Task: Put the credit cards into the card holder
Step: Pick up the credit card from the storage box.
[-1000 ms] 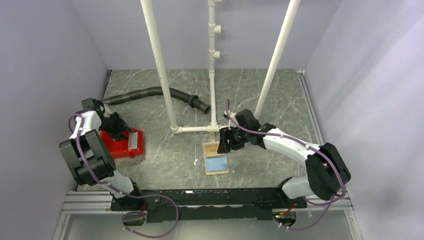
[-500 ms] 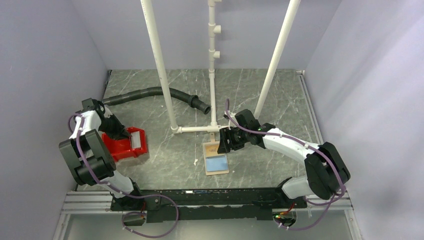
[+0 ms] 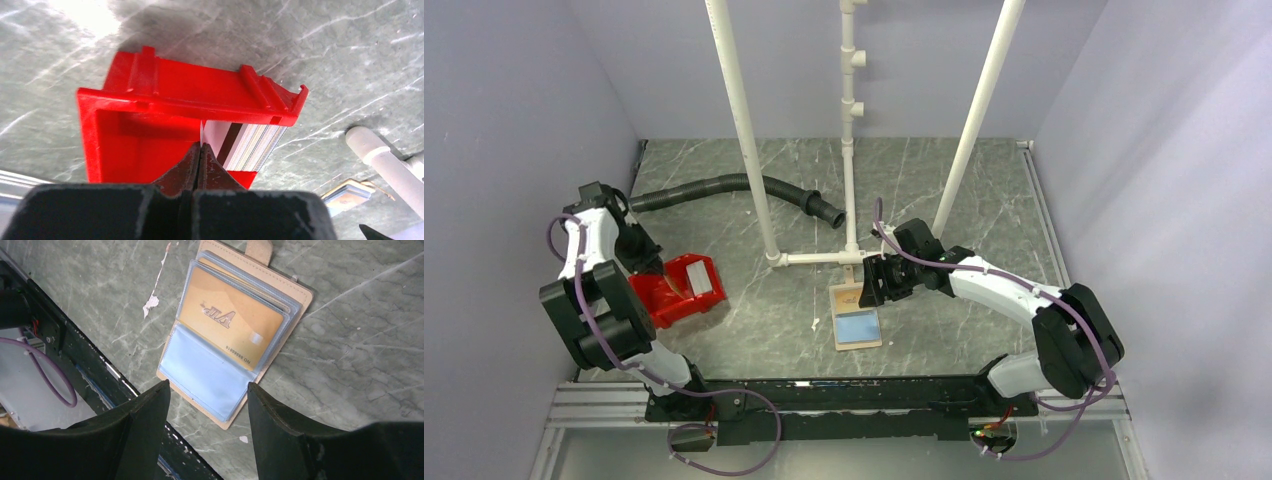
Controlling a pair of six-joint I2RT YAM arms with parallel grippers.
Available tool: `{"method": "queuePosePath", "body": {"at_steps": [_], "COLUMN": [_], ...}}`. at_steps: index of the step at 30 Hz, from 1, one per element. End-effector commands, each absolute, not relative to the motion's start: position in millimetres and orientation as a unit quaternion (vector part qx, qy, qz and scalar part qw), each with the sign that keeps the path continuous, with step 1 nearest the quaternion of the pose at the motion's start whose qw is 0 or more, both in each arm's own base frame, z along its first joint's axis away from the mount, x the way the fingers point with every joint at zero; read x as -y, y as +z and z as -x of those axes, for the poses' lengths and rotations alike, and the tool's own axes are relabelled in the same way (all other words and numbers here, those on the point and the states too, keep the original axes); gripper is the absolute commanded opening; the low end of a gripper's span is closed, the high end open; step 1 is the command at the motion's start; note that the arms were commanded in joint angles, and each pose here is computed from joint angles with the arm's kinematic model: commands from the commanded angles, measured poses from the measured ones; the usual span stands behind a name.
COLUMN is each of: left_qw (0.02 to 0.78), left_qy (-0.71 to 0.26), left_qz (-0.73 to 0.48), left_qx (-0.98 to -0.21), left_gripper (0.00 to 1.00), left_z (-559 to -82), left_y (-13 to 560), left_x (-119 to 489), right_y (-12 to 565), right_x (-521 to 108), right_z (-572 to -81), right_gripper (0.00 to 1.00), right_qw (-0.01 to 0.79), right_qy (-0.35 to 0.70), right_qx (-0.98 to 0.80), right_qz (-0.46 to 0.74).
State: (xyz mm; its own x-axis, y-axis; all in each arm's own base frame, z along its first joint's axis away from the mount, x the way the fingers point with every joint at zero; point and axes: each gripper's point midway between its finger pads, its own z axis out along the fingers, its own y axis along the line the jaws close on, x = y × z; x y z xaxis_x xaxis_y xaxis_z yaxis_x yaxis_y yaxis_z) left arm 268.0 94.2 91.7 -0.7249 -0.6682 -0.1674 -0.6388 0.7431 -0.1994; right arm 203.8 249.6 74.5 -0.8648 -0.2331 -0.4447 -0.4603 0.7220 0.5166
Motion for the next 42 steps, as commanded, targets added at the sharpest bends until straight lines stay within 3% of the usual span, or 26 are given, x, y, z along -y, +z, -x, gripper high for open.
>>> {"method": "queuePosePath", "body": {"at_steps": [1,6,10,15,20,25,30,37,42], "left_qw": [0.136,0.262,0.385,0.436,0.501,0.581,0.638,0.613,0.616], "left_qy": [-0.004,-0.022,-0.217,-0.389,-0.502,-0.536,-0.514,-0.581,-0.591], "left_qz": [0.361,0.312,0.127,-0.015,-0.058,-0.009,0.087,0.125,0.134], "left_qx": [-0.923,-0.913,-0.888,-0.811,-0.703,-0.613,-0.567,-0.520,-0.503], "left_gripper": [0.00,0.00,0.00,0.00,0.00,0.00,0.00,0.00,0.00], "left_z": [-264,-278,-289,-238,-191,-186,-213,-231,-232], "left_y": [132,216,276,303,327,347,361,367,378], "left_x": [-111,-80,23,110,144,137,114,121,119], "right_y": [83,81,88,122,174,219,276,326,357], "right_x": [-253,-242,-240,-256,-284,-311,-334,-370,-391], "right_z": [-217,-226,-230,-216,-189,-172,-185,-227,-237], "right_gripper": [0.61,0.61,0.62,0.66,0.68,0.68,0.68,0.67,0.56], "right_qw": [0.201,0.210,0.221,0.236,0.268,0.298,0.344,0.332,0.300], "right_qy": [0.321,0.293,0.284,0.358,0.461,0.527,0.600,0.682,0.745], "right_qx": [-0.904,-0.915,-0.914,-0.876,-0.802,-0.752,-0.700,-0.651,-0.595], "right_qz": [0.196,0.181,0.186,0.223,0.270,0.260,0.175,0.038,0.005]}}
